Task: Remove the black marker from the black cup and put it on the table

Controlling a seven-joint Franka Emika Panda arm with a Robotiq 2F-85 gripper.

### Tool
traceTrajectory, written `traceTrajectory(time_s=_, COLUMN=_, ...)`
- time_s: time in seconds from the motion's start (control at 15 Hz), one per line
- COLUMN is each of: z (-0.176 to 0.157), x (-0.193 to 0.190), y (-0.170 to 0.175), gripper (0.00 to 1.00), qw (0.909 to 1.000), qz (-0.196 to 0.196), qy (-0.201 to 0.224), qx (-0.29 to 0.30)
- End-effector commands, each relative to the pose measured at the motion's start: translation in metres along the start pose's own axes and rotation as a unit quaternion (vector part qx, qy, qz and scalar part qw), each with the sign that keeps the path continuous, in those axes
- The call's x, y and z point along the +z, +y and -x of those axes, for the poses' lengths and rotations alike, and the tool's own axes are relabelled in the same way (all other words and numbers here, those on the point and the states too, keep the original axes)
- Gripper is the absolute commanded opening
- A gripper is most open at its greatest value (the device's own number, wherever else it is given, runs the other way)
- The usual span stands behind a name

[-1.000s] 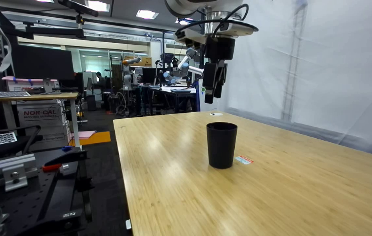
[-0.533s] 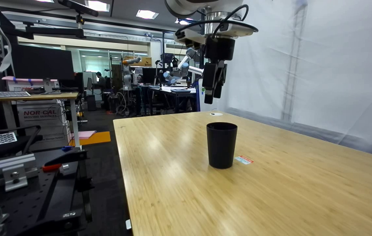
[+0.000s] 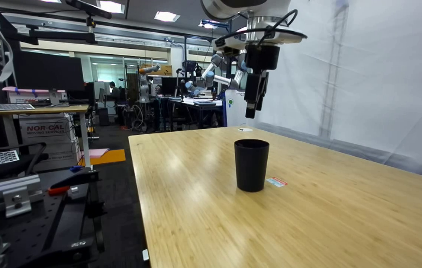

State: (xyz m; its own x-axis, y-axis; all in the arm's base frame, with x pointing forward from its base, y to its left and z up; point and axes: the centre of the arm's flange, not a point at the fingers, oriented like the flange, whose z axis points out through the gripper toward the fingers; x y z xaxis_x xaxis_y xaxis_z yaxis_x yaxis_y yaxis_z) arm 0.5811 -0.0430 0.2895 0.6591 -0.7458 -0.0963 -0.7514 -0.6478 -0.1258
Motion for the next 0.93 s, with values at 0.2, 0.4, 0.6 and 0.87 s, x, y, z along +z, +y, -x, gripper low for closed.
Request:
traceTrajectory(time_s=0.2, z=-0.043, x=0.009, y=0.004, gripper=1.0, qw=0.9972, qz=-0.021, qy=-0.072, qx=-0.004)
traceTrajectory(time_s=0.4, z=-0.049, x=0.011, y=0.011, gripper=1.0, qw=0.9966, qz=-0.007, qy=-0.081, qx=0.005)
traceTrajectory(time_s=0.6, z=-0.052, x=0.009, y=0.014, gripper=1.0, qw=0.9956, qz=-0.001, qy=-0.093, qx=0.009)
traceTrajectory(time_s=0.87, z=-0.053, x=0.014, y=0.019, gripper=1.0, qw=0.9933, qz=0.01, qy=-0.114, qx=0.014)
